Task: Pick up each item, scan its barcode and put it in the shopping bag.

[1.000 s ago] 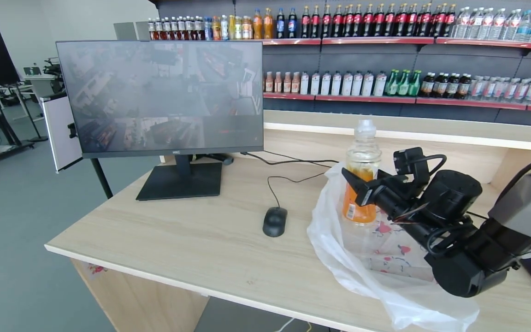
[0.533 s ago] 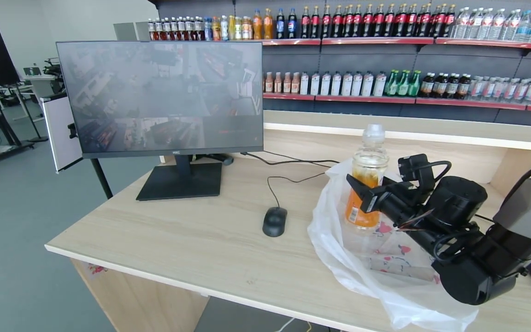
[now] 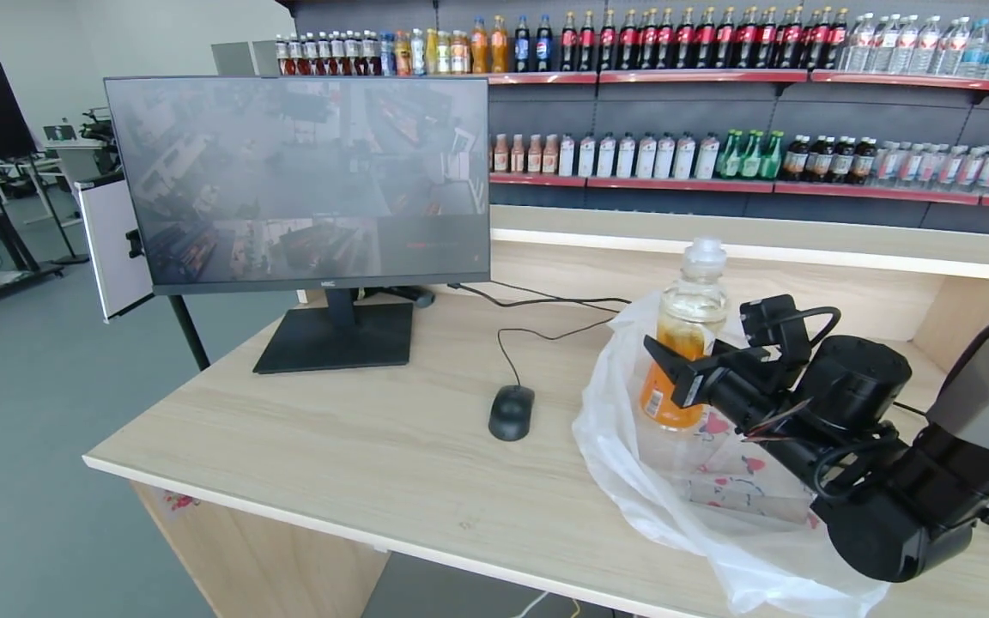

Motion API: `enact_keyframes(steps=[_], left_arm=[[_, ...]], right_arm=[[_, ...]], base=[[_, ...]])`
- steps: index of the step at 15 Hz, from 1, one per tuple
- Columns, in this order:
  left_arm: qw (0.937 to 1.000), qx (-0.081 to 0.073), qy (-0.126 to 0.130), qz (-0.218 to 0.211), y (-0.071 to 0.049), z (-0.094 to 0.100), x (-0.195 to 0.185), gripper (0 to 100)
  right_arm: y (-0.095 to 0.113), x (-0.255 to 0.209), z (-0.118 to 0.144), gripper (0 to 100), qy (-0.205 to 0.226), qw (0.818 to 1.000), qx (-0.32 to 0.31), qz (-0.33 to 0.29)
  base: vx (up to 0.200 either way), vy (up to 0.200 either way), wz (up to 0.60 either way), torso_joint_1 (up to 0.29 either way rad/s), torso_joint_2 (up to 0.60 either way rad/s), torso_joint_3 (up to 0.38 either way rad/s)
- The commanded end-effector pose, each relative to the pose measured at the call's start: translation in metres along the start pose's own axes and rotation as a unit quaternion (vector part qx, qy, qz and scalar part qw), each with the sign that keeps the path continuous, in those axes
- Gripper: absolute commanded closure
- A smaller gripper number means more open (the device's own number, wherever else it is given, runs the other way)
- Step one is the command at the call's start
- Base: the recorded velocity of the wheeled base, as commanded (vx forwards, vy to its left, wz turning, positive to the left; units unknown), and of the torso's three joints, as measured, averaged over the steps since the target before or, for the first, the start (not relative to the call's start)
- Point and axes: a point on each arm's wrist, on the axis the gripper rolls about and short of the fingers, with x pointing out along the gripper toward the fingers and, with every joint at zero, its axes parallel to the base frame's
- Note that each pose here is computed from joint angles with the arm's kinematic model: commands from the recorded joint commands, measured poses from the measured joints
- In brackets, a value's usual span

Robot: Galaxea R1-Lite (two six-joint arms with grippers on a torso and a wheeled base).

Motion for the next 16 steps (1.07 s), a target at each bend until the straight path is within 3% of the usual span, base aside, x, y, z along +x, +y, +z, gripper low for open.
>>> enact_keyframes(steps=[1,13,14,16], left_arm=[[1.0000,0.000,0.000,0.000,0.000,0.000,0.000,100],[1.0000,-0.002,0.000,0.000,0.000,0.000,0.000,100],[1.0000,-0.002,0.000,0.000,0.000,0.000,0.000,100],[1.0000,-0.002,0.000,0.000,0.000,0.000,0.000,100]], right_arm=[[0.004,-0.004,0.001,100,0.003,1.000,0.001,0.005],[0.003,-0.010,-0.008,100,0.025,1.000,0.003,0.004],[0.003,-0.012,-0.010,0,0.030,1.000,0.003,0.004],[0.003,-0.011,-0.007,0,0.025,1.000,0.004,0.003]], base=[[0.000,0.000,0.00,0.000,0.00,0.000],[0.000,0.000,0.00,0.000,0.00,0.000],[0.000,0.000,0.00,0.000,0.00,0.000],[0.000,0.000,0.00,0.000,0.00,0.000]])
